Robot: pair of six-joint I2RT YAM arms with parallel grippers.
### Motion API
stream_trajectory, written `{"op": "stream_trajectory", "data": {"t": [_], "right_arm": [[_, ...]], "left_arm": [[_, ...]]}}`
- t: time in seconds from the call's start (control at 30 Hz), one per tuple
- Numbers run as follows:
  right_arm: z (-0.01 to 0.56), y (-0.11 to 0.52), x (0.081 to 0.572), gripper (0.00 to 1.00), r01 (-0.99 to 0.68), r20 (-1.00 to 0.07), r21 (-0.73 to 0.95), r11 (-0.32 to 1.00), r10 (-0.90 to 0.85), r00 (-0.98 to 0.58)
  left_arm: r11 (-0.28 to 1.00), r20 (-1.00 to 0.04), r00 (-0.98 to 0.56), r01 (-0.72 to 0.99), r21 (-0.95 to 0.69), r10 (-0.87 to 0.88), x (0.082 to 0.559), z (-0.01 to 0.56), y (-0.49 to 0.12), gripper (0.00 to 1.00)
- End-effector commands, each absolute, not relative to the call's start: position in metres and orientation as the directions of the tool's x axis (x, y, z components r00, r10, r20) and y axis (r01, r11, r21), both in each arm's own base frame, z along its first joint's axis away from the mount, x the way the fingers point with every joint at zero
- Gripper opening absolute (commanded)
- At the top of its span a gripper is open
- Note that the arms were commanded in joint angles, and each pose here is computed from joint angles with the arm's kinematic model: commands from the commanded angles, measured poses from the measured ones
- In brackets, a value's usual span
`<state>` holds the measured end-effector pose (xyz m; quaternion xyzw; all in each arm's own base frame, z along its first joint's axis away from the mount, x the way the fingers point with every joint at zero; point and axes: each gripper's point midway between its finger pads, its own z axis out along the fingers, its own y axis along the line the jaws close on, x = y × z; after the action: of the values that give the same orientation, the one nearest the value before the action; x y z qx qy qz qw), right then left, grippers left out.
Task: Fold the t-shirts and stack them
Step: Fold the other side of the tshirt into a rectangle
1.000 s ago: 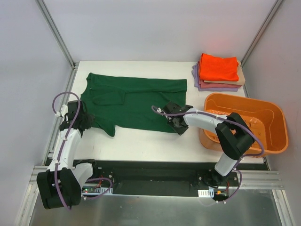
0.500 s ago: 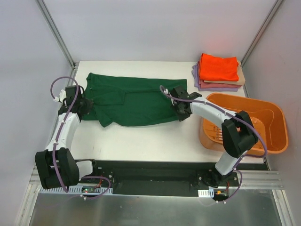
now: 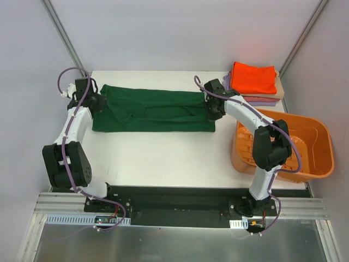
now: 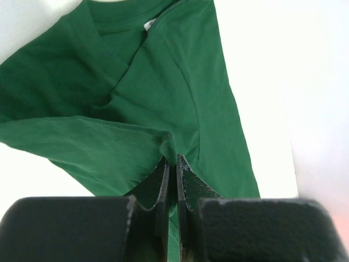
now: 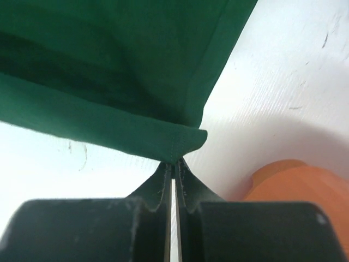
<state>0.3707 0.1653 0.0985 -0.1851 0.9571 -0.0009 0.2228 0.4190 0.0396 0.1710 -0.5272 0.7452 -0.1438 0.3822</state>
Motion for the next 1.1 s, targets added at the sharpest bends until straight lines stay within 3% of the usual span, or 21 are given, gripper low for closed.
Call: {"op": "stream_trajectory", "data": {"t": [0.0, 0.37, 0.53, 0.6, 0.63, 0.67, 0.73, 0.8, 0.87, 0.93, 1.07], "right_arm": [[0.112, 0.163, 0.393, 0.01, -0.341, -0.444, -0.075, 0.937, -0.337, -0.830], [0.104, 0.156, 0.438, 0.02, -0.304, -0.419, -0.082, 0.949, -0.310, -0.854], [0.092, 0.156, 0.463, 0.09, -0.282, -0.424, -0.061, 0.957, -0.281, -0.861], [0.087, 0.152, 0.480, 0.13, -0.246, -0.437, -0.074, 0.966, -0.253, -0.863], [0.086, 0.150, 0.491, 0.21, -0.229, -0.451, -0.087, 0.970, -0.243, -0.859], [0.089, 0.145, 0.500, 0.26, -0.204, -0.466, -0.116, 0.972, -0.235, -0.853], [0.099, 0.141, 0.515, 0.48, -0.179, -0.503, -0.156, 0.971, -0.235, -0.832], [0.119, 0.142, 0.521, 0.54, -0.179, -0.541, -0.163, 0.970, -0.240, -0.806], [0.141, 0.147, 0.515, 0.69, -0.200, -0.573, -0.141, 0.970, -0.245, -0.782], [0.148, 0.154, 0.500, 0.96, -0.233, -0.582, -0.105, 0.967, -0.250, -0.774], [0.146, 0.192, 0.456, 0.96, -0.344, -0.586, 0.052, 0.938, -0.250, -0.770]], "left_arm": [[0.428, -0.458, -0.126, -0.631, -0.647, -0.880, 0.451, 0.196, 0.051, 0.00], [0.486, -0.496, -0.174, -0.619, -0.617, -0.851, 0.504, 0.188, 0.062, 0.00], [0.500, -0.499, -0.198, -0.626, -0.598, -0.844, 0.534, 0.170, 0.066, 0.00], [0.510, -0.489, -0.225, -0.621, -0.594, -0.843, 0.550, 0.157, 0.065, 0.19], [0.521, -0.479, -0.247, -0.605, -0.603, -0.842, 0.558, 0.155, 0.062, 0.28], [0.528, -0.477, -0.260, -0.598, -0.603, -0.839, 0.564, 0.151, 0.061, 0.47], [0.550, -0.462, -0.305, -0.556, -0.623, -0.832, 0.577, 0.151, 0.054, 0.73], [0.575, -0.476, -0.326, -0.522, -0.629, -0.817, 0.583, 0.160, 0.050, 0.99], [0.596, -0.489, -0.342, -0.503, -0.626, -0.802, 0.577, 0.169, 0.048, 0.99], [0.599, -0.490, -0.344, -0.489, -0.635, -0.801, 0.562, 0.184, 0.043, 0.99], [0.613, -0.464, -0.401, -0.489, -0.621, -0.790, 0.524, 0.176, 0.025, 0.99]]}}
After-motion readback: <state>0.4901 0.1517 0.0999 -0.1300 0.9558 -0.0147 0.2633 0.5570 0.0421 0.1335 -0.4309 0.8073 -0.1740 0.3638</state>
